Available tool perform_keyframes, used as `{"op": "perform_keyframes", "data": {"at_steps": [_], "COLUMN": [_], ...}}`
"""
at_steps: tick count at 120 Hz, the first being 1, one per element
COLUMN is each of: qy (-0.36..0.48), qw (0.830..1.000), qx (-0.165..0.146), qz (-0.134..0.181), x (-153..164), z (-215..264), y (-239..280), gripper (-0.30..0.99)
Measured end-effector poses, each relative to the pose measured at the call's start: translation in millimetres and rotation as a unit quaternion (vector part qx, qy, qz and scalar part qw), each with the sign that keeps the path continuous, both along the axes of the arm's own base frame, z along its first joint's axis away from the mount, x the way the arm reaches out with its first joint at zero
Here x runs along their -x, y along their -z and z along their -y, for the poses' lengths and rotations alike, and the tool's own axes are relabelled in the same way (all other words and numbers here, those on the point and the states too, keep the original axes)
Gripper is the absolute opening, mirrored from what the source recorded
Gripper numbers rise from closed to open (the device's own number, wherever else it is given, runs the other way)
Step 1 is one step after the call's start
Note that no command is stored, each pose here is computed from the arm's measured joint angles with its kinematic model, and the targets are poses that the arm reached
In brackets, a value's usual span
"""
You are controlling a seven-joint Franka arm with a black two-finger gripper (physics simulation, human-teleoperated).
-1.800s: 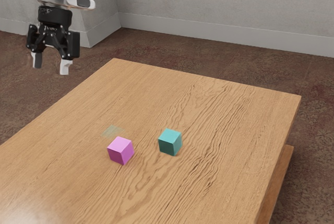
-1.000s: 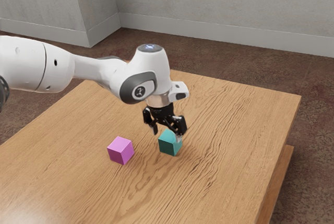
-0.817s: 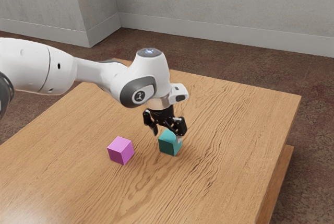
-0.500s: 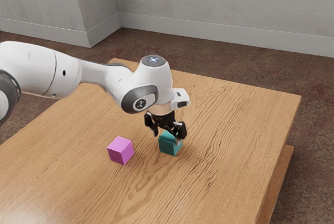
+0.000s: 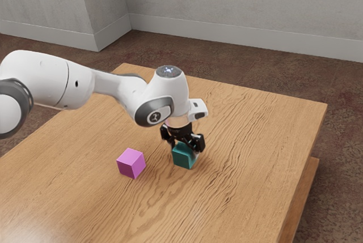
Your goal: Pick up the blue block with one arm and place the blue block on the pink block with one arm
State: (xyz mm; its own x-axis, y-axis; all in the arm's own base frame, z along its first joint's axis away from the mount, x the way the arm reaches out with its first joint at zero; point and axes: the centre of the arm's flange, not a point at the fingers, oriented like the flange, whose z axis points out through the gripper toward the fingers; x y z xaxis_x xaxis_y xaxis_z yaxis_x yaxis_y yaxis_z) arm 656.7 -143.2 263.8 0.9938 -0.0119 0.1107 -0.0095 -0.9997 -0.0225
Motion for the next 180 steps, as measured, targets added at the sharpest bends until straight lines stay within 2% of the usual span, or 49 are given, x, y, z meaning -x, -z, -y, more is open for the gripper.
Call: {"op": "perform_keyframes", "data": {"at_steps": [31,54,77,82,92,107,118,140,180], "qy": [0.000,0.000,-0.017,-0.029,-0.050,-0.069,-0.067,-0.085,-0.065], "qw": [1.000,1.000,0.999,0.999,0.997,0.996,0.996,0.996,0.997], "qx": [0.000,-0.007,-0.031,-0.035,-0.047,-0.053,-0.050,-0.027,-0.028], "qz": [0.006,-0.008,-0.011,-0.018,-0.034,-0.018,0.003,0.009,-0.031], "x": [-1.9,1.3,-9.3,-2.1,37.4,75.0,81.5,91.5,105.6], "z": [0.3,2.5,0.3,-9.4,-41.4,-74.1,-80.2,-113.7,-135.1], "y": [-0.6,-0.1,-58.9,-67.4,-64.9,-74.3,-87.3,-88.4,-85.4], "gripper": [0.46,0.41,0.37,0.37,0.37,0.36,0.36,0.37,0.36]}}
